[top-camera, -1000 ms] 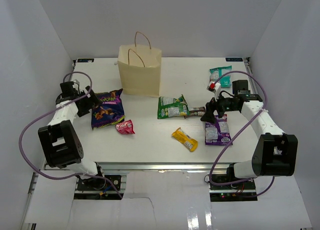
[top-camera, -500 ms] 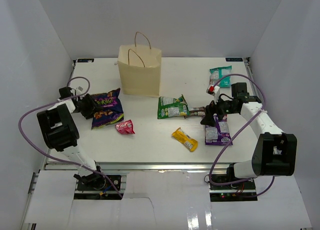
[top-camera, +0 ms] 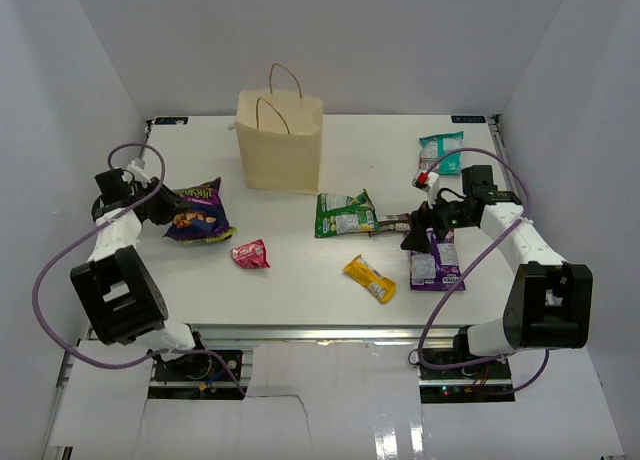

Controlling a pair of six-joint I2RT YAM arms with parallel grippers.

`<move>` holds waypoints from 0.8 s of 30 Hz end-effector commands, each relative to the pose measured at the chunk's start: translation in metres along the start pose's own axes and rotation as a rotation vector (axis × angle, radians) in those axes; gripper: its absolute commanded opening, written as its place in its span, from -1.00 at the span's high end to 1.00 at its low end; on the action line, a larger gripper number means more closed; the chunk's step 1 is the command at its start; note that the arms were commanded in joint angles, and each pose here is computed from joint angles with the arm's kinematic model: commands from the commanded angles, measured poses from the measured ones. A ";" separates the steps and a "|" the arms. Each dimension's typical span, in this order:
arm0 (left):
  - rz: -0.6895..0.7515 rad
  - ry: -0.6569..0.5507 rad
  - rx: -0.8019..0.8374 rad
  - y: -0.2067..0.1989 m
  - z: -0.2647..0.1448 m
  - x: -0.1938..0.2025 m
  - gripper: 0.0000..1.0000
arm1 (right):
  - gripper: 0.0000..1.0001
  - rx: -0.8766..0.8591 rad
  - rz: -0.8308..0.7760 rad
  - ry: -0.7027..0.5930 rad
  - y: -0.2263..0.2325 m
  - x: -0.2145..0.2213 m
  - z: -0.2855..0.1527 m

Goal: Place the snacks into the paper bag

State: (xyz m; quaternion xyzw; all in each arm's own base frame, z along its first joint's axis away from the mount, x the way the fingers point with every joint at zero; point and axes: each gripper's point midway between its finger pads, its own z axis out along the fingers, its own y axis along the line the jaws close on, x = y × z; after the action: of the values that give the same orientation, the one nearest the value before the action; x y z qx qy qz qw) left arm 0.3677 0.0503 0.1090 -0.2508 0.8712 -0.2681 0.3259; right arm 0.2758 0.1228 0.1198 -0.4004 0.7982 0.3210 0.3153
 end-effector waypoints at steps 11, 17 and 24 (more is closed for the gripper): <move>0.237 -0.444 0.250 -0.126 -0.102 -0.106 0.87 | -0.81 -0.014 -0.026 -0.034 0.000 -0.016 -0.004; 0.394 -0.585 0.375 -0.211 -0.140 -0.158 0.87 | -0.81 -0.014 -0.032 -0.034 -0.001 -0.018 -0.005; 0.705 -0.750 0.425 -0.305 -0.161 -0.198 0.87 | -0.81 -0.014 -0.035 -0.031 -0.002 -0.017 -0.005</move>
State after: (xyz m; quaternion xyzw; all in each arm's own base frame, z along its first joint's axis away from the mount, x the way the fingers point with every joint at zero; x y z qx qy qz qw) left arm 0.4738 0.0167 0.4015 -0.0491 0.7350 -0.2412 0.6318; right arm 0.2805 0.1231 0.1232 -0.4035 0.7959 0.3203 0.3181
